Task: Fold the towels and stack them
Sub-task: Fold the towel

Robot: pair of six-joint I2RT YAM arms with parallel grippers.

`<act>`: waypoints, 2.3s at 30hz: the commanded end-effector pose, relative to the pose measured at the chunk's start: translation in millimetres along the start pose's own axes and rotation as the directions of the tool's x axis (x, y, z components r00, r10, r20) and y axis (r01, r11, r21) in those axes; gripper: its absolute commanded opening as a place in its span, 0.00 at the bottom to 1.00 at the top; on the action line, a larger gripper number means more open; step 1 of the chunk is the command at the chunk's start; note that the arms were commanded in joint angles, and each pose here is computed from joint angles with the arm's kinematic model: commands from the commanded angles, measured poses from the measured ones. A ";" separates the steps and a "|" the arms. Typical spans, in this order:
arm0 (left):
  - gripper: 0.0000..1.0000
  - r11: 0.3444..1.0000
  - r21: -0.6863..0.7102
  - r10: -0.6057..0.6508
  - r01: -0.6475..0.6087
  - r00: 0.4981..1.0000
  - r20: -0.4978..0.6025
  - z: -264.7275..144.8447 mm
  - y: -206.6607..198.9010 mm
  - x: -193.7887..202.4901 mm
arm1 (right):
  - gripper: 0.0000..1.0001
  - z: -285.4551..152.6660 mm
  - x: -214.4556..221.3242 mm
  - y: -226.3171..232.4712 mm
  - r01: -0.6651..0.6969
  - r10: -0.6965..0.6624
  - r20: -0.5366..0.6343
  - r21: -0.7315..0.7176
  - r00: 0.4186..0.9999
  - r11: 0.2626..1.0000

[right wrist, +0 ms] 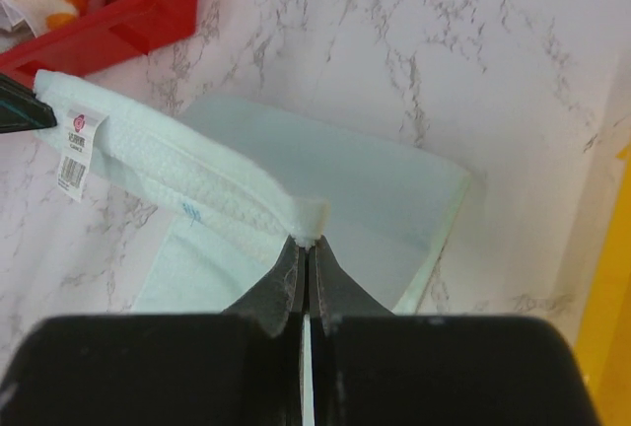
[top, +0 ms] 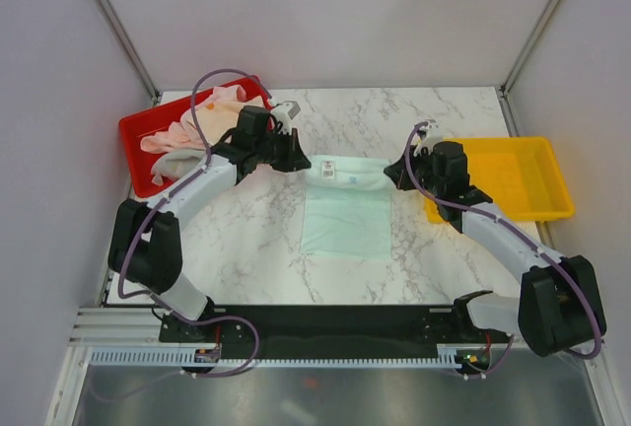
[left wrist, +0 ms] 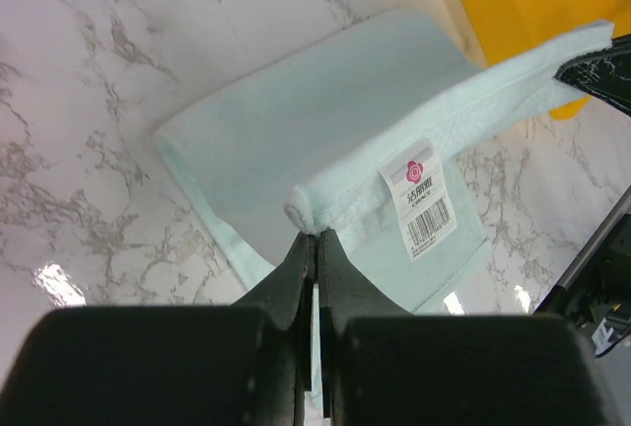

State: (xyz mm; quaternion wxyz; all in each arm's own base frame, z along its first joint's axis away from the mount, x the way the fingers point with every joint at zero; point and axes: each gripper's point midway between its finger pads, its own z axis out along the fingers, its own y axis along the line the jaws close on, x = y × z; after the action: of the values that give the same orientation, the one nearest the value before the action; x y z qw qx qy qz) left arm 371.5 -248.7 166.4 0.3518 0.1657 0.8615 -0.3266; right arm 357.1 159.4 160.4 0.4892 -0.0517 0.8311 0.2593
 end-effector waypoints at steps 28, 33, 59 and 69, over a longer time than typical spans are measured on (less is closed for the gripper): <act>0.02 0.984 -0.178 -0.020 0.029 0.999 0.051 -32.4 -18.1 52.5 | 0.00 -42.6 70.8 25.4 -0.131 0.127 -0.063 -0.065 0.990 0.989; 0.02 0.983 -0.177 -0.060 0.057 0.998 -0.011 -30.3 -18.3 95.1 | 0.00 -48.0 93.6 22.9 -0.154 0.147 -0.109 -0.060 0.983 0.986; 0.02 0.964 -0.258 -0.092 0.066 0.992 -0.091 -21.6 -6.5 153.9 | 0.14 -59.7 150.6 22.2 -0.220 0.206 -0.201 -0.048 0.958 0.974; 0.02 0.979 -0.196 -0.055 0.052 0.998 -0.009 -36.3 -29.0 129.7 | 0.37 -91.3 126.7 13.1 -0.189 0.206 -0.208 0.096 0.956 0.977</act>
State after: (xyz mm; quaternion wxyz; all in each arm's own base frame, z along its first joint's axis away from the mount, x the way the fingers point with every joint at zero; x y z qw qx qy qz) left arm 240.1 -233.2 78.5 0.3103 0.1222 0.9144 -0.2293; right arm 212.2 158.9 73.3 0.3551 0.0093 0.8866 0.2961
